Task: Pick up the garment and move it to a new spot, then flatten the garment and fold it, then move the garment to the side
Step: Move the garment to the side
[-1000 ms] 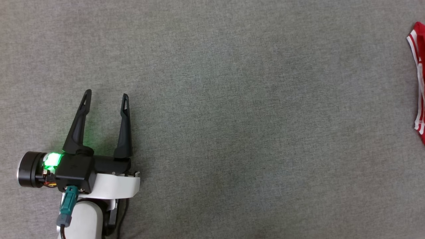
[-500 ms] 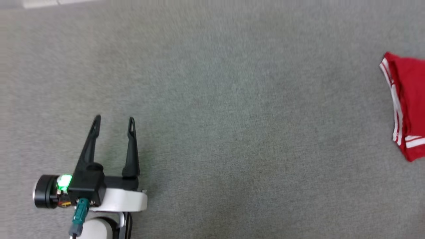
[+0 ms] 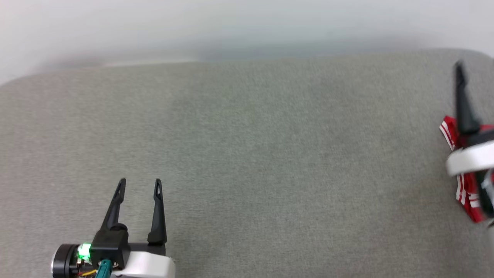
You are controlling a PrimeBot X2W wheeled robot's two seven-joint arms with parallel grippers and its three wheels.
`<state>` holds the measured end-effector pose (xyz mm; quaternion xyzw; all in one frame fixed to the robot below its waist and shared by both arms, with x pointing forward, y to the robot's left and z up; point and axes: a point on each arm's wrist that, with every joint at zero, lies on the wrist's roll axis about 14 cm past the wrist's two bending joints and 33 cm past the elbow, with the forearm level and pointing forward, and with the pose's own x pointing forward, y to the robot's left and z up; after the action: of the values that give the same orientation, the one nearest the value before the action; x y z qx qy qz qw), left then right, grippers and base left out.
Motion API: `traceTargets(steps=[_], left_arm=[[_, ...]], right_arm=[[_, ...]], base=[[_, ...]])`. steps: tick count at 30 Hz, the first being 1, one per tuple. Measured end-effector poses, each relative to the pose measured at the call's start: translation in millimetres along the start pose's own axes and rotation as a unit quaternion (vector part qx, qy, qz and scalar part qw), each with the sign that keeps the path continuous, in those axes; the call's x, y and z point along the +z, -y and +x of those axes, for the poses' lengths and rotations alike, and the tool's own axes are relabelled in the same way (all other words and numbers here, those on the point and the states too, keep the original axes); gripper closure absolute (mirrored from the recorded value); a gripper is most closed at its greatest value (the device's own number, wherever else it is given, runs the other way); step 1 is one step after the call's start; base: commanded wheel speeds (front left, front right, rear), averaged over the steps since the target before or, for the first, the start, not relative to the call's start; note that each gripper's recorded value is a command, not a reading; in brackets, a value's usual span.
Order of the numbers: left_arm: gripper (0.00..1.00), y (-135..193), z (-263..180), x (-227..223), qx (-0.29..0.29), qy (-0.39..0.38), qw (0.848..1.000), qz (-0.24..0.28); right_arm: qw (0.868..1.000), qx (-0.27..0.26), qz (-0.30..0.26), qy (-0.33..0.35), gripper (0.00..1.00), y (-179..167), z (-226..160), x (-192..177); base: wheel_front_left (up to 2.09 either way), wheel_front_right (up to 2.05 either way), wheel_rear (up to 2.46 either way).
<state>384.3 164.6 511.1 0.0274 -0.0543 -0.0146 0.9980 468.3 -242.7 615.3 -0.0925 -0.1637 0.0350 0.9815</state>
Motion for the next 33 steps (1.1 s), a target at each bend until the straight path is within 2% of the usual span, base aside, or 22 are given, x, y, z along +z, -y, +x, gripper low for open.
traceTargets(steps=[7, 13, 24, 33], left_arm=[[0.0, -14.0, -23.1, 10.9, 0.021, 0.009, 1.0, 0.004], [0.0, -23.7, -36.8, 15.1, 0.035, 0.012, 0.999, 0.007], [0.0, -27.5, -58.1, 13.3, 0.041, 0.007, 0.999, 0.002], [0.0, -25.3, -65.5, 14.4, 0.036, 0.009, 0.999, -0.009]], right_arm=[[0.996, 0.016, 0.078, -0.028, 0.0, -51.7, -42.9, -17.4], [0.992, 0.017, 0.115, -0.049, 0.0, -73.6, -72.5, -25.2], [0.987, 0.005, 0.142, -0.081, 0.0, -87.4, -120.1, -33.6], [0.986, -0.004, 0.144, -0.087, 0.0, -87.5, -137.5, -32.4]], base=[[0.0, 0.0, 0.0], [0.0, 0.0, 0.0], [0.0, 0.0, 0.0], [0.0, 0.0, 0.0]])
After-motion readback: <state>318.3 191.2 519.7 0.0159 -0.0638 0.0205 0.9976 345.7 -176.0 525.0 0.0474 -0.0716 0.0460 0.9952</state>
